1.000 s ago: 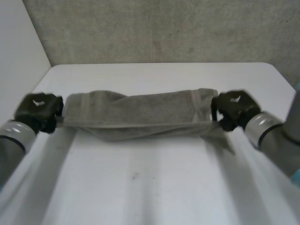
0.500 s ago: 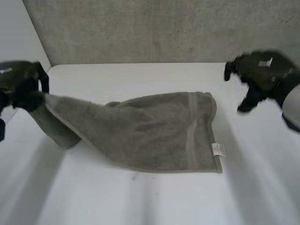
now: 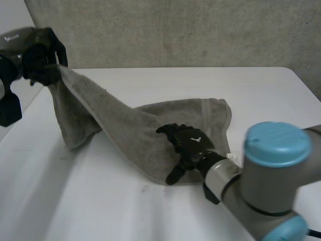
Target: Fold the towel.
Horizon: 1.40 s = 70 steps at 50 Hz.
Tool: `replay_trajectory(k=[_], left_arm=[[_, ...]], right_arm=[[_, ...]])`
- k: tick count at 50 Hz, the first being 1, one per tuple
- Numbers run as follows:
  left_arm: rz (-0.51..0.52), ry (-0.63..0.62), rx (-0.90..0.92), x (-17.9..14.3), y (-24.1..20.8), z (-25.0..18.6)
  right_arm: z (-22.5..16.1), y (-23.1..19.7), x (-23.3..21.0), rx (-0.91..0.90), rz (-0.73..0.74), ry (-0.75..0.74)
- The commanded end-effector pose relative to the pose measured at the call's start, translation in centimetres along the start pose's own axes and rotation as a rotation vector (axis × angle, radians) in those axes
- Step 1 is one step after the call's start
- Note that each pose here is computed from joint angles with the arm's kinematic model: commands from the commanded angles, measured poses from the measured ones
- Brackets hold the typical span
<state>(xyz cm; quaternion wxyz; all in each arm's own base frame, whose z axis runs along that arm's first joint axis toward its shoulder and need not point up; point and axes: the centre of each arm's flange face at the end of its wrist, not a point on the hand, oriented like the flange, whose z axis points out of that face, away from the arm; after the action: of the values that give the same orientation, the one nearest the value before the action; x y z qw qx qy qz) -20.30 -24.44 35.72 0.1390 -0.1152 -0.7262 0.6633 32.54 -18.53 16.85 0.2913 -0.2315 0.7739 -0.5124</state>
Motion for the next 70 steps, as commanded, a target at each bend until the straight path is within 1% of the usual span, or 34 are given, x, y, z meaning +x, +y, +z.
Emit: replay_trajectory(k=[1,2,4,5,6,11,14,16,17,19,25,27,28,30,33,35,36,39,40,42,48,50,56,58,59,61,62,63,64,66,67,69,70], left_arm=[[-0.08,0.023,0.049,0.7,-2.3,-0.4],[-0.095,0.025,0.055,0.8,-2.6,-0.3],[-0.11,0.027,0.058,0.8,-2.8,-0.1],[-0.122,0.028,0.062,0.9,-3.0,0.0],[-0.129,0.024,0.067,0.9,-3.1,0.1],[-0.137,0.0,0.065,0.9,-3.0,0.4],[-0.137,-0.012,0.059,0.9,-2.8,0.6],[-0.138,-0.012,0.056,1.0,-2.7,0.7],[-0.138,-0.013,0.051,1.0,-2.6,0.7],[-0.138,-0.015,0.045,0.9,-2.4,0.8],[-0.147,-0.018,0.035,0.8,-2.1,1.0],[-0.15,-0.024,0.036,0.7,-2.1,1.1],[-0.151,-0.024,0.036,0.6,-2.1,1.1],[-0.159,-0.031,0.034,0.4,-2.0,1.2],[-0.159,-0.036,0.033,0.3,-2.0,1.2],[-0.16,-0.039,0.032,0.2,-2.0,1.2],[-0.161,-0.046,0.026,0.0,-1.8,1.3],[-0.16,-0.052,0.019,-0.2,-1.6,1.4],[-0.162,-0.062,0.013,-0.5,-1.4,1.5],[-0.162,-0.07,0.006,-0.8,-1.2,1.5],[-0.161,-0.083,-0.054,-1.0,0.6,1.5],[-0.158,-0.086,-0.075,-1.0,1.2,1.5],[-0.161,-0.089,-0.134,-1.1,3.1,1.5],[-0.163,-0.09,-0.146,-1.1,3.4,1.6],[-0.163,-0.093,-0.155,-1.1,3.6,1.6],[-0.164,-0.095,-0.159,-1.2,3.6,1.6],[-0.163,-0.095,-0.161,-1.2,3.6,1.6],[-0.163,-0.093,-0.159,-1.1,3.6,1.6],[-0.163,-0.093,-0.159,-1.1,3.6,1.6],[-0.156,-0.092,-0.158,-1.1,3.5,1.5],[-0.143,-0.091,-0.16,-1.1,3.4,1.4],[-0.124,-0.086,-0.165,-1.0,3.5,1.2],[-0.099,-0.077,-0.18,-0.7,3.7,0.9]], right_arm=[[2.4,1.9,-1.8,-0.005,0.077,0.033],[2.4,1.9,-1.8,-0.005,0.077,0.033],[3.1,2.2,-2.1,0.008,0.139,0.036],[3.1,2.2,-2.1,0.008,0.14,0.036],[3.4,2.5,-2.2,0.01,0.17,0.031],[4.4,3.8,-2.6,0.026,0.23,0.023],[4.6,4.3,-2.3,0.025,0.233,0.038],[4.8,5.3,-1.7,0.017,0.228,0.09],[4.8,5.3,-1.7,0.017,0.228,0.09],[5.0,5.7,-0.8,0.037,0.209,0.161],[5.4,5.8,0.9,0.099,0.166,0.249],[5.5,5.3,2.9,0.124,0.122,0.301],[5.5,5.3,2.9,0.124,0.122,0.302],[5.5,4.2,5.8,0.136,0.082,0.377],[5.4,3.5,7.1,0.146,0.07,0.41],[5.1,2.3,9.6,0.156,0.061,0.475],[5.1,2.3,9.6,0.156,0.061,0.475],[4.6,1.3,12.0,0.156,0.067,0.522],[4.6,1.2,12.0,0.156,0.067,0.523],[3.9,0.3,13.9,0.133,0.078,0.522],[3.4,0.3,14.9,0.069,0.091,0.481],[2.9,0.1,15.6,0.048,0.117,0.454],[1.9,-2.4,16.5,0.097,0.106,0.39],[0.8,-5.5,16.6,0.162,0.043,0.357],[0.8,-5.5,16.6,0.163,0.042,0.357],[-1.0,-9.1,15.6,0.2,-0.094,0.329],[-1.0,-9.1,15.6,0.2,-0.095,0.329],[-2.0,-10.8,14.8,0.196,-0.172,0.317],[-2.1,-10.8,14.8,0.196,-0.173,0.316],[-3.8,-12.8,13.0,0.126,-0.293,0.275],[-3.8,-12.9,13.0,0.125,-0.294,0.275],[-5.1,-13.9,11.9,0.027,-0.398,0.261],[-5.1,-13.9,11.9,0.027,-0.398,0.261]])
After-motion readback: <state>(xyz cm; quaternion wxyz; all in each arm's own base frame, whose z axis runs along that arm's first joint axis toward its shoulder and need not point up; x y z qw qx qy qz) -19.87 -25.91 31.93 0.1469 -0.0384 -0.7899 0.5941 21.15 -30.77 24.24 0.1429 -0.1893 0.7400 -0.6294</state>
